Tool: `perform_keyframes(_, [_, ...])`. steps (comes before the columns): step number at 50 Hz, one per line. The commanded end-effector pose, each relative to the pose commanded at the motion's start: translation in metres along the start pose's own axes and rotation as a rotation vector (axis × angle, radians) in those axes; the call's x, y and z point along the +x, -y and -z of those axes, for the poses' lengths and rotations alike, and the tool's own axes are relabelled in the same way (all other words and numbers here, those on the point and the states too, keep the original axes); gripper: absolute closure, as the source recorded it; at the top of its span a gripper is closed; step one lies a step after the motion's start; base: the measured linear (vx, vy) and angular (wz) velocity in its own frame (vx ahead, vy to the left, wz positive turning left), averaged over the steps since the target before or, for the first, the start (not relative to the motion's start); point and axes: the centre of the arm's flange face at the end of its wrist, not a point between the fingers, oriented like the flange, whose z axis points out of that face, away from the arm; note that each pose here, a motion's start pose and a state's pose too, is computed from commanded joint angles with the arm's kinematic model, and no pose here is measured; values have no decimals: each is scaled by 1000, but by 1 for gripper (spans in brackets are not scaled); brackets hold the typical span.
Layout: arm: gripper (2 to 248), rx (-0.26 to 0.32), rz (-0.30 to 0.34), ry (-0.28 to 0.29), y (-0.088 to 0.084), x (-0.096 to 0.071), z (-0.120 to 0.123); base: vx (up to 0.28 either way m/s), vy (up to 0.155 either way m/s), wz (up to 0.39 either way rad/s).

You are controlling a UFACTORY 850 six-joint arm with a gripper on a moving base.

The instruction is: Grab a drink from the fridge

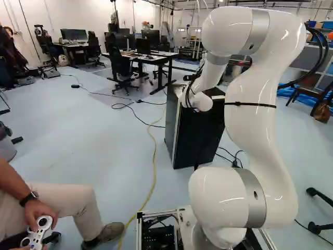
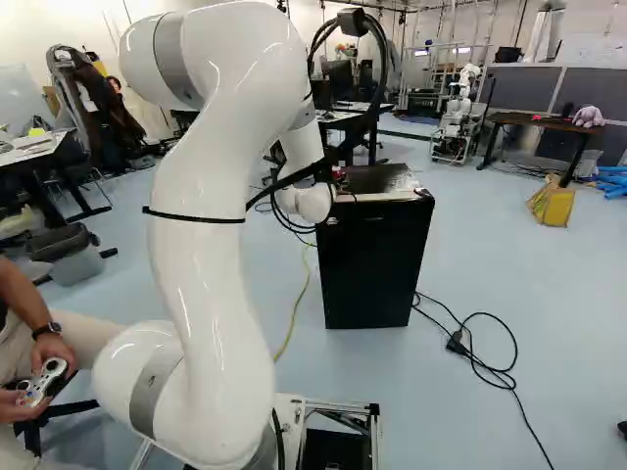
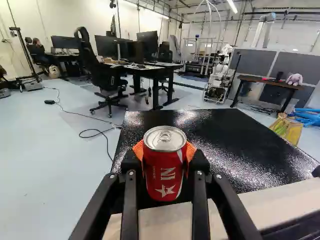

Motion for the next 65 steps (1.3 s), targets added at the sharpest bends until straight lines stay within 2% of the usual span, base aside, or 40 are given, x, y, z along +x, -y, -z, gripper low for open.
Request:
perform_keyframes(26, [152, -3, 5, -46, -1, 27, 5, 0, 0, 0])
perform_keyframes(65, [152, -1, 4, -44, 2, 30, 12, 0, 0, 0])
